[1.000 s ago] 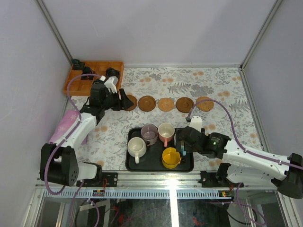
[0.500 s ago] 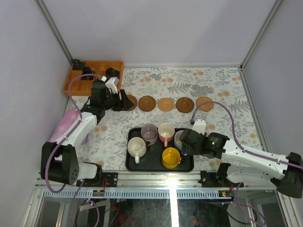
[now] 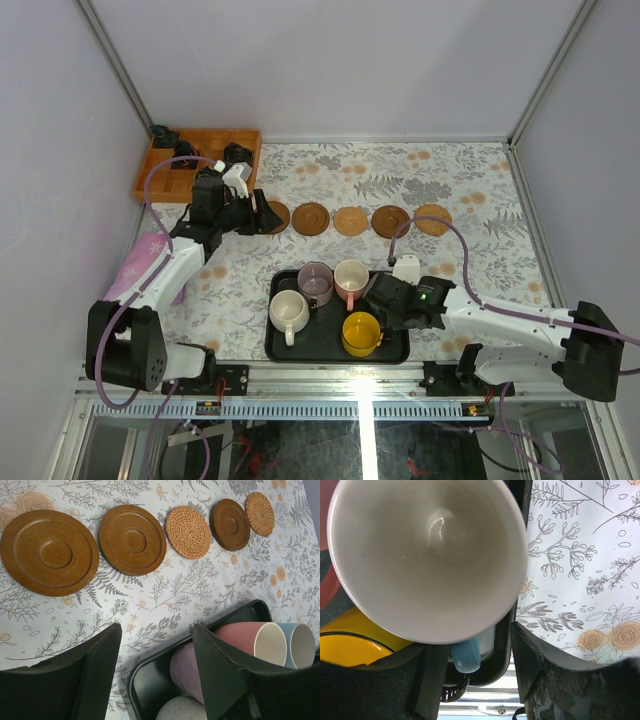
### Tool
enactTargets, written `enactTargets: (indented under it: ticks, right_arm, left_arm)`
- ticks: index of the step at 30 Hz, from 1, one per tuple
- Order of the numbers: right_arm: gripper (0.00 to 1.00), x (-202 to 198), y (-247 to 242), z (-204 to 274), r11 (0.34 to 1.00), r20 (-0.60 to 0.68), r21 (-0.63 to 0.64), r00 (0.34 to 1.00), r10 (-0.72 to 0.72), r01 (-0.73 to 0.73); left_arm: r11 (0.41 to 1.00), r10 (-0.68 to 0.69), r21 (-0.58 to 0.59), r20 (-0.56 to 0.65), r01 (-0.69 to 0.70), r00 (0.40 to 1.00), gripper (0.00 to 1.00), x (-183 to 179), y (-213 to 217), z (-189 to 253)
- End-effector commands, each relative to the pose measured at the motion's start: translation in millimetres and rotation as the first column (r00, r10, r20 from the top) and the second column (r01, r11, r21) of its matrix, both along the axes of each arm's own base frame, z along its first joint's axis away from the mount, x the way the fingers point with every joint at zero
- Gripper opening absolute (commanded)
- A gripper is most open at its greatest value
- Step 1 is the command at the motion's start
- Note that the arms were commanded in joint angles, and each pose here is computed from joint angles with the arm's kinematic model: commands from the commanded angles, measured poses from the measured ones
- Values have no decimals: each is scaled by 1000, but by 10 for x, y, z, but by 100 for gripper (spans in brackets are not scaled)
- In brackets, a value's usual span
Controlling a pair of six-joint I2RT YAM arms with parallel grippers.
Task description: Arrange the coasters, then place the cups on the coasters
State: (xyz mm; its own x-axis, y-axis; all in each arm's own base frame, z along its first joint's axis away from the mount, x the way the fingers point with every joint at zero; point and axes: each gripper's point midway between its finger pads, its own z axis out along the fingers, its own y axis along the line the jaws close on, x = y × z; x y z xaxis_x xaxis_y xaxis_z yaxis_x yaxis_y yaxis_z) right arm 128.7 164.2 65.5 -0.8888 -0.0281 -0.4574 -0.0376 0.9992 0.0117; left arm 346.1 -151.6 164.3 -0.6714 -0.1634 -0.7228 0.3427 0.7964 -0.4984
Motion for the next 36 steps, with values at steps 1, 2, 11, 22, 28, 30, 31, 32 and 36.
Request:
enactTargets:
  ticks: [1, 2, 11, 22, 28, 30, 31, 32, 36]
  right_arm:
    - [57, 132, 175, 109, 1000, 48, 24, 999, 10, -11]
    - [56, 138, 192, 107, 1000, 49, 27, 999, 12, -13]
    - [31, 148, 244, 101, 999, 47, 42, 999, 12, -14]
    - [0, 296, 227, 296, 1000, 109, -10, 994, 10, -9]
    - [0, 560, 184, 630, 994, 236, -104, 970, 59, -36]
    - [0, 645, 132, 748, 988, 281, -149, 956, 82, -40]
    - [0, 687, 98, 803, 985, 303, -169, 949, 88, -37]
    - [0, 735, 57, 847, 982, 318, -185, 944, 88, -29]
    - [0, 985, -152, 968, 986, 364, -161, 931, 28, 33]
  left_arm:
    - [1000, -10, 18, 53, 10, 999, 59, 12, 4, 145]
    - [1000, -9, 18, 51, 8, 999, 59, 10, 8, 140]
    - [1000, -10, 18, 47, 10, 999, 59, 13, 3, 114]
    - [1000, -15, 16, 51, 14, 999, 60, 7, -5, 138]
    - [999, 21, 22, 90, -23, 996, 61, 39, 49, 242]
    - [999, 35, 14, 101, -37, 994, 61, 54, 59, 274]
    - [999, 39, 11, 105, -41, 994, 61, 63, 57, 286]
    - [999, 45, 8, 108, -46, 993, 61, 72, 60, 293]
    - [998, 57, -12, 115, -56, 992, 61, 129, 45, 319]
